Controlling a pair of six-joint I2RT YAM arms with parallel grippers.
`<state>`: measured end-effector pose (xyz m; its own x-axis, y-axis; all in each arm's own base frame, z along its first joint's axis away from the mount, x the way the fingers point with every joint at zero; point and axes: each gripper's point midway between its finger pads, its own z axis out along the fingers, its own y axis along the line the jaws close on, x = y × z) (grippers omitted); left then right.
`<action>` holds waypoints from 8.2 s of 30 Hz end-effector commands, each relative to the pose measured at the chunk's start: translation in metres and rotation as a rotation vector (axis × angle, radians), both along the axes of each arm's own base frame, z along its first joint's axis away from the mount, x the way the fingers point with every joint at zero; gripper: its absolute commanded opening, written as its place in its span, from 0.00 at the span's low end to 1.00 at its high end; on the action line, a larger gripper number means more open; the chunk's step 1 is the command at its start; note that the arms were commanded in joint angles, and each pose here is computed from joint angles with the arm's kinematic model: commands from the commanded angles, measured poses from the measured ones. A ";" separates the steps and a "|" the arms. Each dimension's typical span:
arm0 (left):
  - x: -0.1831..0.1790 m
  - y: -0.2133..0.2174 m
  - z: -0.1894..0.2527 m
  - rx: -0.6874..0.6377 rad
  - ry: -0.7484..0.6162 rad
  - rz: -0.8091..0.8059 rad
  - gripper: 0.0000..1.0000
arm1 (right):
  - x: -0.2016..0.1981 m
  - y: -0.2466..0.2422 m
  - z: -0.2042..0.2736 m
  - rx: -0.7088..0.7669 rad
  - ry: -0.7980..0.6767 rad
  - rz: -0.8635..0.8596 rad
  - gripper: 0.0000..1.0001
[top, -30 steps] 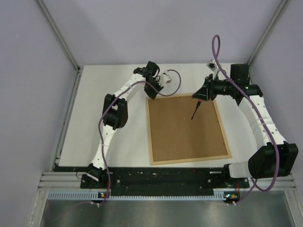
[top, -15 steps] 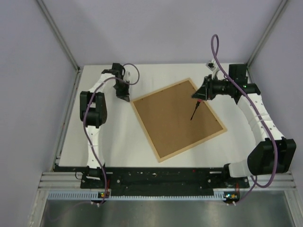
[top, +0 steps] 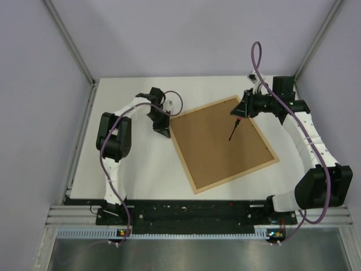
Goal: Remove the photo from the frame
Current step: Adjust the photo frame at the center of the board, then adjust the screwdriver.
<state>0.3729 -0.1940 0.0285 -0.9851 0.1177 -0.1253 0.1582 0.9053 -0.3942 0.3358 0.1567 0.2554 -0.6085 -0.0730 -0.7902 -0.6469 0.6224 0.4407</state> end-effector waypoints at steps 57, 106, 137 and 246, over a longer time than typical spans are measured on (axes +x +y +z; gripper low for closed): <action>-0.032 -0.027 -0.007 -0.067 -0.012 -0.329 0.45 | 0.172 -0.167 -0.228 -0.137 0.562 -0.761 0.00; 0.098 -0.096 0.059 0.130 -0.542 -0.461 0.53 | -0.007 -0.283 -0.132 -0.150 0.517 -0.848 0.00; 0.008 -0.065 0.002 0.162 -0.280 -0.534 0.53 | 0.061 -0.195 -0.222 -0.231 0.654 -0.665 0.00; -0.015 -0.213 0.242 -0.933 -0.408 -0.569 0.12 | 0.098 0.065 0.082 0.576 0.123 -0.111 0.00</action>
<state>0.3610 -0.4022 0.2575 -0.7140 0.2297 -0.6614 0.6946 0.1140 -0.7103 0.4446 0.2175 0.3011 -0.7202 0.4098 -0.5598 -0.4285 0.3717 0.8235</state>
